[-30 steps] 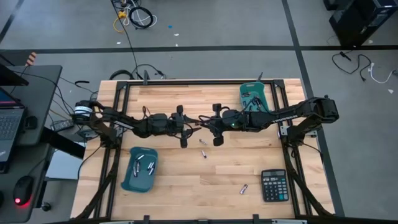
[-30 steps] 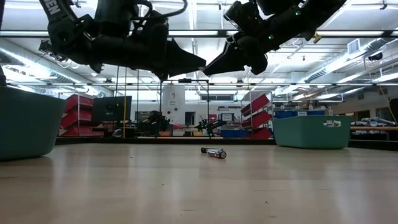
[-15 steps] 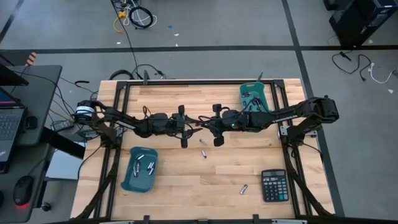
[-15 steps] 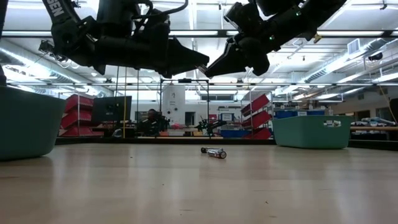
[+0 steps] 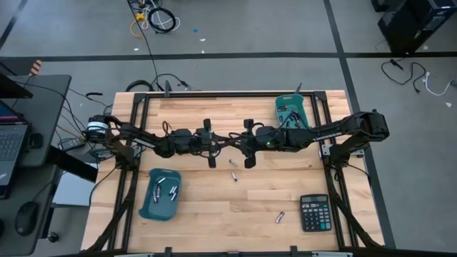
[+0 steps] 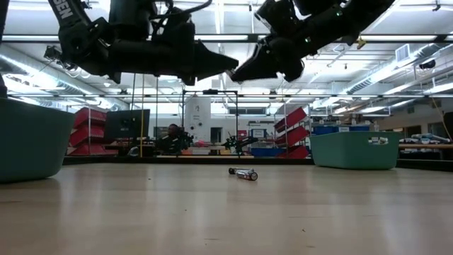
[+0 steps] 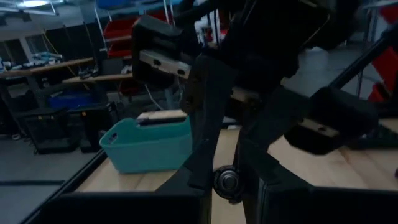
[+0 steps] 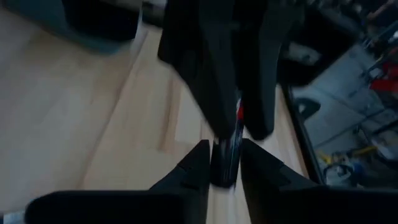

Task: Sort batteries
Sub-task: Put the silver battery into the blue bin

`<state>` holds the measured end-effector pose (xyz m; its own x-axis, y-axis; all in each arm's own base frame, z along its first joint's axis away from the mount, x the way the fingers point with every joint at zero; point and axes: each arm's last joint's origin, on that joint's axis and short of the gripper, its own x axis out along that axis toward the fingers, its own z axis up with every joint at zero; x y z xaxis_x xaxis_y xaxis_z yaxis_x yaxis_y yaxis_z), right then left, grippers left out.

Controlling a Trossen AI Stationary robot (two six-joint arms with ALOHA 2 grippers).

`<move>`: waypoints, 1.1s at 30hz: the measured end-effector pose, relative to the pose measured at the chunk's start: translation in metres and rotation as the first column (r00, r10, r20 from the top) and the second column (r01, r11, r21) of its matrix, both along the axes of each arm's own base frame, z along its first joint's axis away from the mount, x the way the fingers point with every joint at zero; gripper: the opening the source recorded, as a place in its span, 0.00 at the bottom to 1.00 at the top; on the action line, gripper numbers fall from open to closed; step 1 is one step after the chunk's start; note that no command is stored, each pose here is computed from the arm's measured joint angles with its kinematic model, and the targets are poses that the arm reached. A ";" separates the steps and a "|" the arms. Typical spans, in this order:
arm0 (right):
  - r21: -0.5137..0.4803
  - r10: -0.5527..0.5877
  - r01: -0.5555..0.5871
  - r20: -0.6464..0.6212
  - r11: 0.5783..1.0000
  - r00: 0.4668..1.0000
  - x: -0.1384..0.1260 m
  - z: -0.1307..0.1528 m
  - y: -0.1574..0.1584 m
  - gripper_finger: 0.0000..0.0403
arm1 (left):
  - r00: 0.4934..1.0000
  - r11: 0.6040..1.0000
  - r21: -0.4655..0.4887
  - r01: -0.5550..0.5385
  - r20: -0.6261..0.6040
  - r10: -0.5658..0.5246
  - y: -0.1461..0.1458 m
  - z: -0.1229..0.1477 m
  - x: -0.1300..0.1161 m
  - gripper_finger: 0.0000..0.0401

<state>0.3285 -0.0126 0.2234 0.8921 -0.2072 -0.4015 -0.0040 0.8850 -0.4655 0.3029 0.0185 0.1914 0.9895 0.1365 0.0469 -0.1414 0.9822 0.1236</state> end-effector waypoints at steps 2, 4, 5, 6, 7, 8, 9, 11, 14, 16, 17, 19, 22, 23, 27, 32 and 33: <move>0.000 -0.001 0.001 0.003 1.000 1.000 0.000 0.001 0.000 0.22 | 1.000 1.000 -0.011 0.003 0.021 -0.003 -0.001 0.005 -0.001 0.10; -0.003 -0.020 0.020 -0.020 1.000 1.000 -0.001 -0.001 0.000 0.23 | 0.999 1.000 -0.031 0.004 0.034 -0.003 -0.003 0.014 -0.006 0.10; -0.006 -0.028 0.028 -0.039 1.000 0.999 -0.002 -0.002 0.000 0.24 | 0.999 0.999 -0.036 0.002 0.034 -0.001 -0.005 0.019 -0.008 0.10; -0.009 -0.033 0.033 -0.058 0.999 0.998 -0.004 -0.003 0.000 0.24 | 1.000 0.999 -0.042 -0.004 0.030 0.005 -0.007 0.025 -0.012 0.10; -0.011 -0.037 0.037 -0.074 0.999 0.997 -0.006 -0.002 0.000 0.24 | 1.000 0.999 -0.045 -0.006 0.011 0.007 -0.011 0.030 -0.016 0.10; -0.011 -0.043 0.042 -0.105 0.999 0.994 -0.009 -0.003 0.001 0.24 | 1.000 0.999 -0.046 -0.007 -0.002 0.007 -0.014 0.036 -0.021 0.10; -0.003 -0.048 0.048 -0.127 0.999 0.991 -0.012 -0.002 0.001 0.24 | 1.000 0.999 -0.046 0.006 -0.014 -0.006 -0.018 0.042 -0.026 0.10; 0.015 -0.063 0.066 -0.178 0.998 0.982 -0.019 -0.002 -0.001 0.24 | 0.997 0.998 -0.061 0.029 -0.068 -0.033 -0.027 0.056 -0.040 0.10; 0.046 -0.093 0.105 -0.217 0.993 0.972 -0.027 0.000 -0.004 0.24 | 0.973 0.992 -0.127 0.010 -0.229 -0.039 -0.039 0.075 -0.062 0.10; 0.066 -0.106 0.124 -0.221 0.990 0.970 -0.031 0.003 -0.007 0.24 | 0.925 0.982 -0.189 -0.024 -0.377 -0.050 -0.045 0.085 -0.078 0.10; 0.081 -0.108 0.128 -0.219 0.988 0.970 -0.031 0.003 -0.009 0.24 | 0.896 0.974 -0.221 -0.044 -0.439 -0.059 -0.048 0.091 -0.085 0.10; 0.105 -0.109 0.133 -0.211 0.986 0.971 -0.031 0.004 -0.012 0.24 | 0.829 0.957 -0.276 -0.087 -0.553 -0.084 -0.055 0.101 -0.097 0.10; 0.133 -0.089 0.115 -0.187 0.984 0.978 -0.029 0.004 -0.016 0.24 | 0.696 0.934 -0.317 -0.163 -0.708 -0.119 -0.067 0.110 -0.114 0.10; 0.142 -0.086 0.111 -0.175 0.984 0.981 -0.028 0.005 -0.018 0.24 | 0.655 0.927 -0.329 -0.182 -0.743 -0.135 -0.070 0.110 -0.117 0.10; 0.174 -0.062 0.088 -0.150 0.981 0.987 -0.024 0.003 -0.021 0.24 | 0.493 0.916 -0.365 -0.168 -0.836 -0.242 -0.091 0.097 -0.128 0.10; 0.180 -0.055 0.083 -0.153 0.980 0.987 -0.022 -0.001 -0.021 0.23 | 0.430 0.952 -0.301 -0.056 -0.868 -0.249 -0.120 0.070 -0.132 0.10; 0.181 -0.054 0.080 -0.148 0.980 0.988 -0.021 -0.001 -0.021 0.23 | 0.439 0.954 -0.296 -0.046 -0.864 -0.247 -0.125 0.067 -0.133 0.10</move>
